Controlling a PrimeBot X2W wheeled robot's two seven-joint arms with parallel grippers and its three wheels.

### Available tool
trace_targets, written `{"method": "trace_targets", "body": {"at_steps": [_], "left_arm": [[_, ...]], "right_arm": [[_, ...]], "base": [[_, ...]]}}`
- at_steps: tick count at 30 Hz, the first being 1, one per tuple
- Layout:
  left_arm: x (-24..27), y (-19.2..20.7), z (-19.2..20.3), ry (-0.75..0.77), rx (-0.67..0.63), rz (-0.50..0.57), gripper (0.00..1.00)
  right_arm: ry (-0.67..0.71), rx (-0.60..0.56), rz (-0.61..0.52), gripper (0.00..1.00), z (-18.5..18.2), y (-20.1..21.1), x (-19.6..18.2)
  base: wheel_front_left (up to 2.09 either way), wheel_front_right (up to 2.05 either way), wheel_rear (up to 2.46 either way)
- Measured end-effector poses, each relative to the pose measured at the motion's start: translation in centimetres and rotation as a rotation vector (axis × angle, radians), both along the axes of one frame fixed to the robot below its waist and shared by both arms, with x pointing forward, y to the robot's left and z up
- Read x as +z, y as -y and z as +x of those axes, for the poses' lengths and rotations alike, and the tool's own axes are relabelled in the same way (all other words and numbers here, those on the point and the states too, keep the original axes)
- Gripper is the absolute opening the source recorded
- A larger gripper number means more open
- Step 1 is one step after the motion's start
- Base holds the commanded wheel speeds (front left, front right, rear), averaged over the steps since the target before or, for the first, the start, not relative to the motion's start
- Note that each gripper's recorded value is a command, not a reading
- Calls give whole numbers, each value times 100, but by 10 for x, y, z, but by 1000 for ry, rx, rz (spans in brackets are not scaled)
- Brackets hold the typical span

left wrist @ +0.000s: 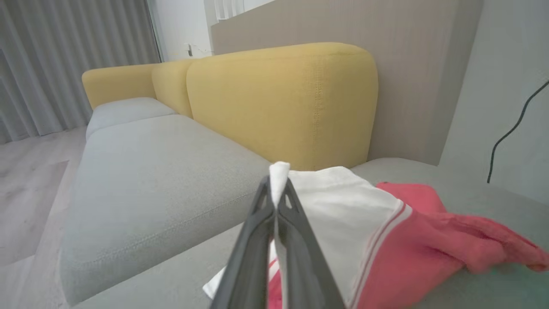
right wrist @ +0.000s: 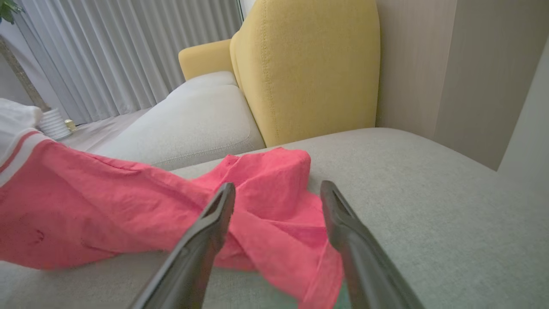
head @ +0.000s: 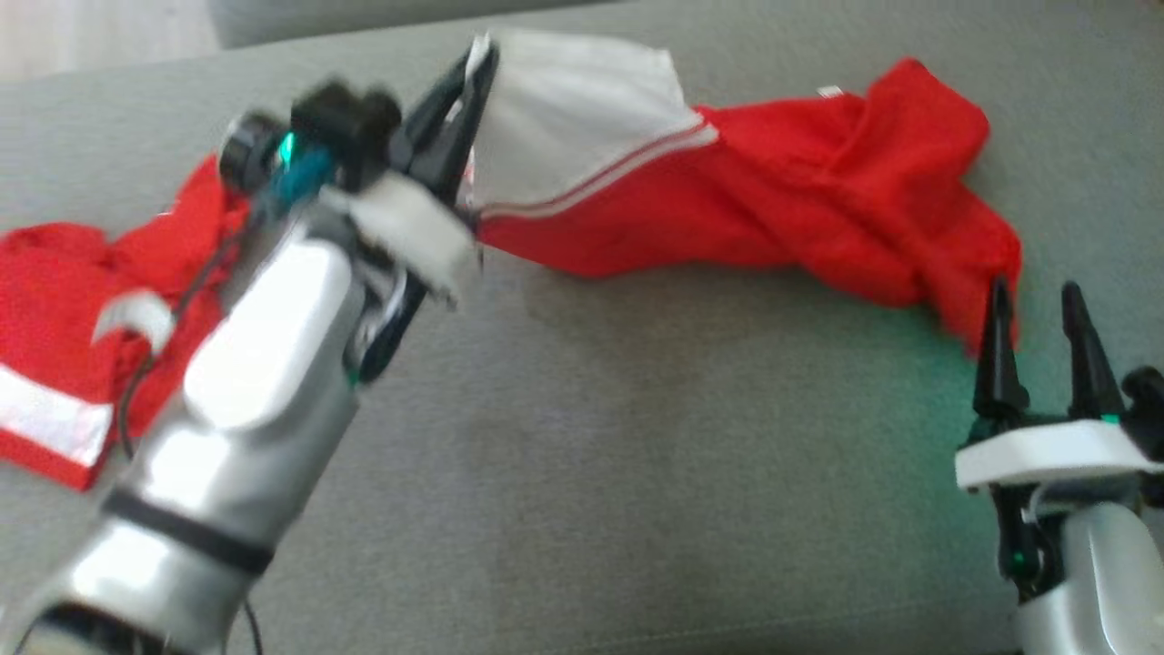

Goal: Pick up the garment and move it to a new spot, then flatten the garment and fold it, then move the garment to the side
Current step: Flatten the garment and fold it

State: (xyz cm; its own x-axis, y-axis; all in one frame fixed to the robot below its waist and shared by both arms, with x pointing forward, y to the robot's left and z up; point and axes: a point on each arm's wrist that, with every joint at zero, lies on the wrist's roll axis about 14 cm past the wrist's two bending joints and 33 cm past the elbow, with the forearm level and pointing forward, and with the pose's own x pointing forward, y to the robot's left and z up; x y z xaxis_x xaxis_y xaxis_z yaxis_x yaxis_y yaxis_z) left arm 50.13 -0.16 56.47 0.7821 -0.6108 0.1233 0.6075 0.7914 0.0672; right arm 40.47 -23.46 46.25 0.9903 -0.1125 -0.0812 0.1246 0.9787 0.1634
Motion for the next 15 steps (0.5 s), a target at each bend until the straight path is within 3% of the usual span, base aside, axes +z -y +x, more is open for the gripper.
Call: {"method": "trace_targets", "body": {"at_steps": [15], "left_arm": [[-40,-52,-91,-85,98,3,0]], "right_arm": [[-211,-24,91,100,-30,0,-52]], "base": [[0,0,0]]}}
